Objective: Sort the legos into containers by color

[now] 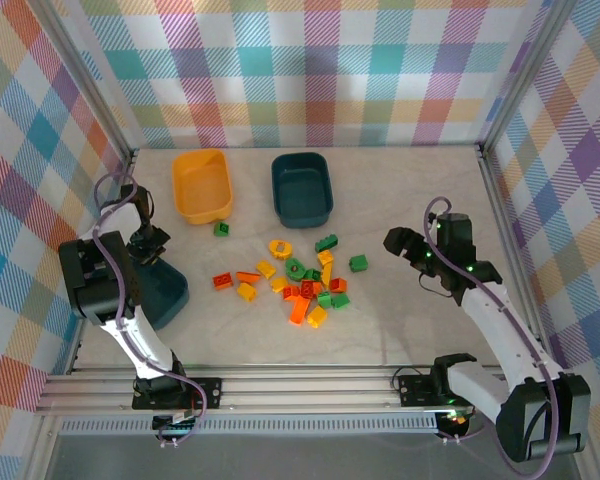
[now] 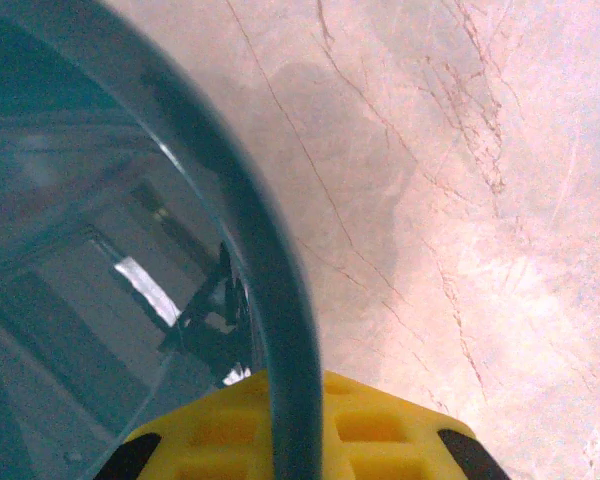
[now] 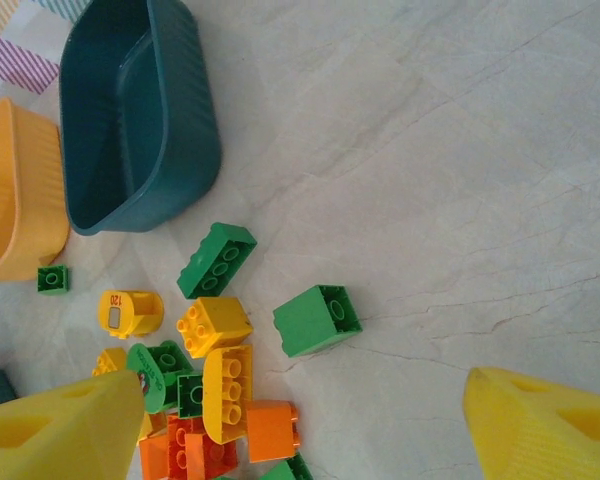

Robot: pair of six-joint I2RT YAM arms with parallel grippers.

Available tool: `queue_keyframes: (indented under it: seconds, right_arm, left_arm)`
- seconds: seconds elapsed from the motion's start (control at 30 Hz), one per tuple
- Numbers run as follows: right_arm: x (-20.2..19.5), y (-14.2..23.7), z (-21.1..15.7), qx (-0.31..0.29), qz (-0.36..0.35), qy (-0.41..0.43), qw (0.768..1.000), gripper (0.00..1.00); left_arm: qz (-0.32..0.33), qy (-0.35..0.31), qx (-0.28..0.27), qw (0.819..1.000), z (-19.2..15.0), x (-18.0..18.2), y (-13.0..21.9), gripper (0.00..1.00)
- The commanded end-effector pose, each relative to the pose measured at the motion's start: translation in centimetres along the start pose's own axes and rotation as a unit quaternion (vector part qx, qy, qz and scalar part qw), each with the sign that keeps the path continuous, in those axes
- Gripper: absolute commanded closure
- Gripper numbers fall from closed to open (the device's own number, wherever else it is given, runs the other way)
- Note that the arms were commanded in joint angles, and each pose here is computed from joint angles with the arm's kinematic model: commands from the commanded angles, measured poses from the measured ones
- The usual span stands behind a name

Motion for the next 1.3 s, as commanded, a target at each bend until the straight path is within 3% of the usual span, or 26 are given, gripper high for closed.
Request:
queue_keyframes:
  seconds: [0.0,0.23,0.37,0.5,0.6,0.93,1.27]
  right_arm:
    - [-0.1,0.2,-0.4,0.004,-0.003,0.014,1.000,0.17]
    - [-0.1,0.0,-0.3,0.017,-0.011,0.022,1.000,0.17]
    - [-0.2,-0.1,-0.4,0.027,-0.020,0.023,0.999,0.17]
    - [-0.7,0.1,-0.8,0.032,-0.035,0.016,0.999,0.18]
    - [-0.9,0.4,-1.0,0.030,-0.041,0.008,0.999,0.18]
    - [-0.3,0.4,-0.1,0.030,-0.044,-0.008,0.999,0.18]
    - [0.0,-0.9,1.0,0.029,-0.049,-0.006,0.998,0.18]
  left_arm:
    - [0.025,-0.025,-0.014,0.999,1.2,0.0,0.7,1.00]
    - [0.016,-0.047,-0.076,0.996,6.4,-2.9,2.3,1.00]
    - [-0.016,-0.056,-0.098,0.994,9.7,-6.4,2.2,1.00]
    - [-0.024,-0.103,-0.116,0.988,12.1,-10.2,1.7,1.00]
    - [-0.065,-0.131,-0.112,0.983,12.9,-12.7,0.8,1.00]
    - [-0.178,-0.202,-0.103,0.958,11.4,-19.7,0.1,1.00]
    - [-0.229,-0.316,-0.093,0.916,5.1,-26.1,1.0,1.00]
Point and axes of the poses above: each hand's point on the last joint's axis, 136 mm out from that joint toward the fingers, its own y axis back along the fingers, its own x axis along the line the jaws close on, z = x × y, the point moved 7 cm from there along y, back along the fingers
